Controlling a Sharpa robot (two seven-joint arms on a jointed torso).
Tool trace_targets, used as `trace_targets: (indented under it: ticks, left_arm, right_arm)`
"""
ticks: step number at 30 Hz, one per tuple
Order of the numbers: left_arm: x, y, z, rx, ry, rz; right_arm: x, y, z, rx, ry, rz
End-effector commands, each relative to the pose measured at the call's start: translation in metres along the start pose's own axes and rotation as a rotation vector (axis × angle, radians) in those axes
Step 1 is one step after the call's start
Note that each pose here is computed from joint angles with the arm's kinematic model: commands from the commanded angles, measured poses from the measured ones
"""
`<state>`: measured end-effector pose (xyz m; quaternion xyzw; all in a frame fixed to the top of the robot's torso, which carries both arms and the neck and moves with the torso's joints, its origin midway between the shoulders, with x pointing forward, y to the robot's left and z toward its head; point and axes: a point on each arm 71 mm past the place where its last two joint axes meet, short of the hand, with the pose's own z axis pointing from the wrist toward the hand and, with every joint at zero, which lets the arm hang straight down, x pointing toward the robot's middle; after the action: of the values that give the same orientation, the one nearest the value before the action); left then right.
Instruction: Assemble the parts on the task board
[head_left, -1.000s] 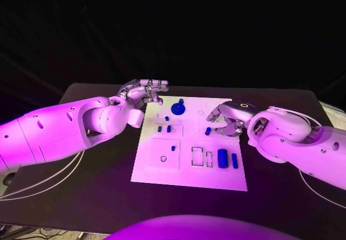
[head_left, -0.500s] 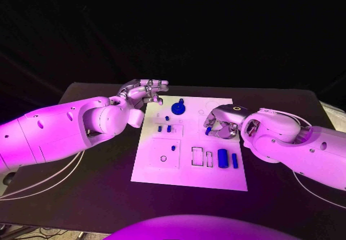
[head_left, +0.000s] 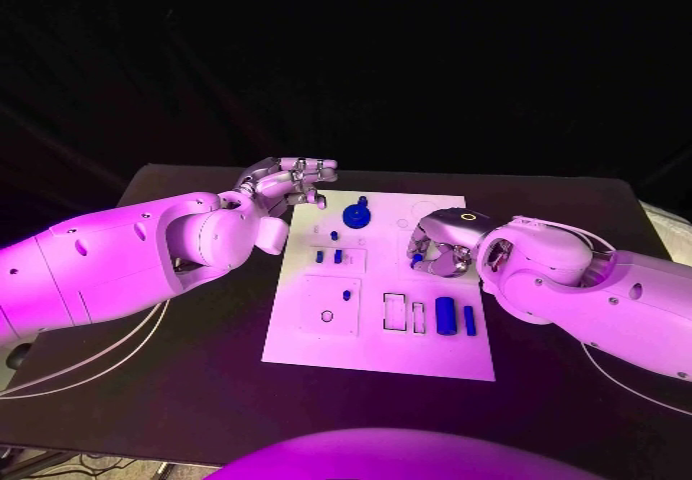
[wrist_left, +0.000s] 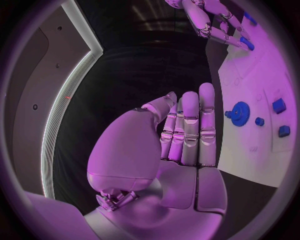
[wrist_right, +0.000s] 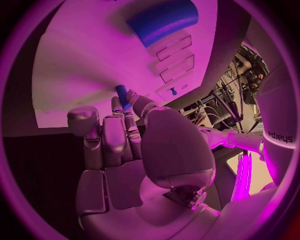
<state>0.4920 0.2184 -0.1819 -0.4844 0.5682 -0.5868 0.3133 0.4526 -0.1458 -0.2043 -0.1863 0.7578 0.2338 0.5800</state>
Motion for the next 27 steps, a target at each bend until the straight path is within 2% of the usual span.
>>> trace_targets:
  ticks: [1,8,17,21,27]
  left_arm:
    - [0.0021,-0.0001,0.0004,0.001,0.027,-0.003]
    - [0.0011,-0.0001,0.0004,-0.001,0.028,-0.003]
    - [0.0011,0.0003,0.0003,-0.002,0.032,-0.002]
    - [0.0014,0.0005,0.0003,-0.001,0.033,-0.001]
    - [0.0025,0.0008,0.0005,0.000,0.038,0.000]
  right_arm:
    - [0.002,0.001,0.000,0.005,-0.021,-0.042]
    - [-0.004,0.004,-0.003,-0.013,-0.093,-0.022]
    - [-0.019,0.010,-0.017,-0.040,-0.166,0.118]
    - [-0.024,0.018,-0.021,-0.066,-0.162,0.197]
    - [-0.023,0.046,-0.015,-0.146,-0.123,0.269]
